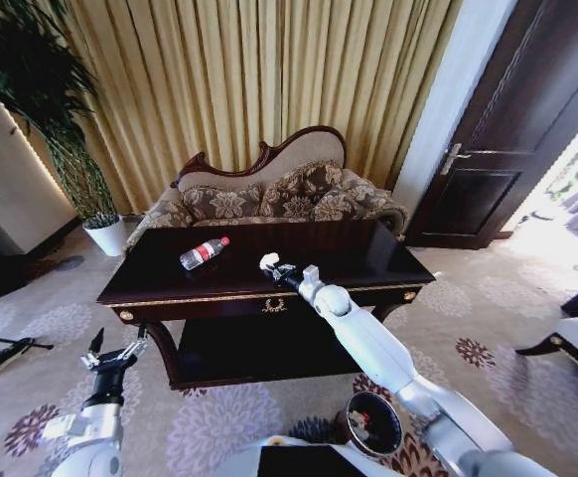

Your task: Move to the front of the table and place the trash on the table into the trash bin.

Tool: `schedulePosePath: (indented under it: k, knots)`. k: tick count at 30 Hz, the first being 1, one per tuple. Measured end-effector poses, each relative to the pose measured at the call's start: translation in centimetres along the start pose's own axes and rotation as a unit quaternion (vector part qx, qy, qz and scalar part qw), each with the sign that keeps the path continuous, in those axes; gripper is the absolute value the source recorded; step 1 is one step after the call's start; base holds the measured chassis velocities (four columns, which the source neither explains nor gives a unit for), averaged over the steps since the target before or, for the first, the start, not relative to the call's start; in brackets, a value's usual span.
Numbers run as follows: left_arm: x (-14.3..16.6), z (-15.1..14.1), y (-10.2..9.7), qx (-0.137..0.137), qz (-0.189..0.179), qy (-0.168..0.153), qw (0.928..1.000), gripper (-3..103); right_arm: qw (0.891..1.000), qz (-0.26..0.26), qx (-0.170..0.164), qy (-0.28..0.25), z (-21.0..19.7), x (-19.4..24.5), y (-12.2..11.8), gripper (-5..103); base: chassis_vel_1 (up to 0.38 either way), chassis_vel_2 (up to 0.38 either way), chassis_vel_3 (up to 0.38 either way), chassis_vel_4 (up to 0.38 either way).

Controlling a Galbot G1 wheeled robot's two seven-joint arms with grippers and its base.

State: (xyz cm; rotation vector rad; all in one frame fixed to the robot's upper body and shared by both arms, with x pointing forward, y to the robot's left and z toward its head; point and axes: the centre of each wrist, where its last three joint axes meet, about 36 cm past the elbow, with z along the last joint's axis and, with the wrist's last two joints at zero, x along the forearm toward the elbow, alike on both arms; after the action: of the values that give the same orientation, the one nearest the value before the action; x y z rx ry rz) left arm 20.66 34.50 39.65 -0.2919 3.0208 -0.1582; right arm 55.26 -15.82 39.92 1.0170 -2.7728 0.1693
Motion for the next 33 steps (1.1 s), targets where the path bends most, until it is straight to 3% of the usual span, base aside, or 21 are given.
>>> schedulePosePath:
  k: [11,22,33]
  knots:
    - [-0.2,0.0,-0.4,0.004,0.004,-0.001,1.0000,100,0.999,0.007,-0.019,-0.031,-3.0,3.0,0.2,0,0.000,0.000,0.000,0.000]
    - [-0.5,0.4,-1.1,0.010,0.012,0.001,0.9999,100,0.990,0.070,-0.091,-0.081,-5.8,8.7,-0.7,0,0.000,0.000,0.000,0.000]
    - [-0.7,1.0,-1.8,0.011,0.021,0.008,0.9997,100,0.982,0.126,-0.099,-0.095,-6.0,14.0,-2.8,0,0.000,0.000,0.000,0.000]
